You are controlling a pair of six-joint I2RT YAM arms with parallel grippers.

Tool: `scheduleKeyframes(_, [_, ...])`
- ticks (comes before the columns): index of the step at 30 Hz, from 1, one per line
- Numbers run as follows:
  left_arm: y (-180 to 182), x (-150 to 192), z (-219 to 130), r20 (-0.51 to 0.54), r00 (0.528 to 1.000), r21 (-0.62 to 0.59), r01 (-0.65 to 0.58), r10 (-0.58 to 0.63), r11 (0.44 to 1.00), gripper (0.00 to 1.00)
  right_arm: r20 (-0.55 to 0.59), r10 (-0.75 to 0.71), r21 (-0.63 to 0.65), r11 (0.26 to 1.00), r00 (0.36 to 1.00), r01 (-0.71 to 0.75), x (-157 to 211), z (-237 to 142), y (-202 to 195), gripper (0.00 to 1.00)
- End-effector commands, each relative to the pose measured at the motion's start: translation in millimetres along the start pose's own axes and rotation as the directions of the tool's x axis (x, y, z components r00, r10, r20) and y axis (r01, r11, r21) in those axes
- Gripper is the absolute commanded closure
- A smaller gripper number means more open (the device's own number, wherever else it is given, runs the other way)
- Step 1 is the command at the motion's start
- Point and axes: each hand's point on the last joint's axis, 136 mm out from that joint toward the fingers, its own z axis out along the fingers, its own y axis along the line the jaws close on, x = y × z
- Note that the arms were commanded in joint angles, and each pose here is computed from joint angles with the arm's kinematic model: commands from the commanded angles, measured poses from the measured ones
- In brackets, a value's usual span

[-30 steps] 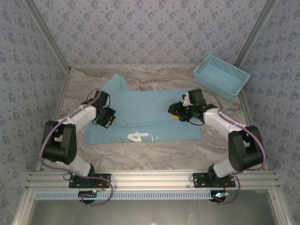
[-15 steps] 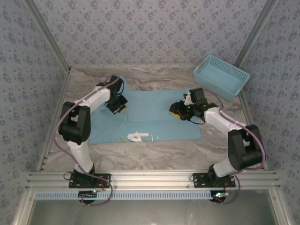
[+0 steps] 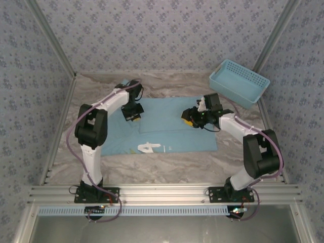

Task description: Fold and stack the t-shirts

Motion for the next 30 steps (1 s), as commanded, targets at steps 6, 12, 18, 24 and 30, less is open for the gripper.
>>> scheduleKeyframes(6, [19,-17,-63,0.157,0.987,0.011,0.033,-0.034,0.999,0.50,0.038,0.056,0.061,0.996,0.998,-0.058,-8,-14,-19,0.59])
scheduleKeyframes(12, [61,14,-56,0.058,0.977,0.103,0.199,-0.206,0.975,0.65,0.089,0.176,0.248,0.949,0.980,-0.193,-2,-29,-77,0.66])
scheduleKeyframes(18, [56,15,-36,-0.055,0.954,0.262,0.300,-0.296,0.917,0.84,0.104,0.170,0.261,0.946,0.980,-0.192,-8,-25,-84,0.77])
scheduleKeyframes(24, [73,22,-18,-0.106,0.929,0.119,0.365,-0.354,0.923,0.88,0.073,0.161,0.257,0.951,0.984,-0.174,-5,-21,-81,0.81])
scheduleKeyframes(30, [147,31,-8,-0.093,0.858,-0.003,0.507,-0.505,0.862,0.91,0.019,0.246,0.398,0.887,0.969,-0.233,8,-29,-118,0.82])
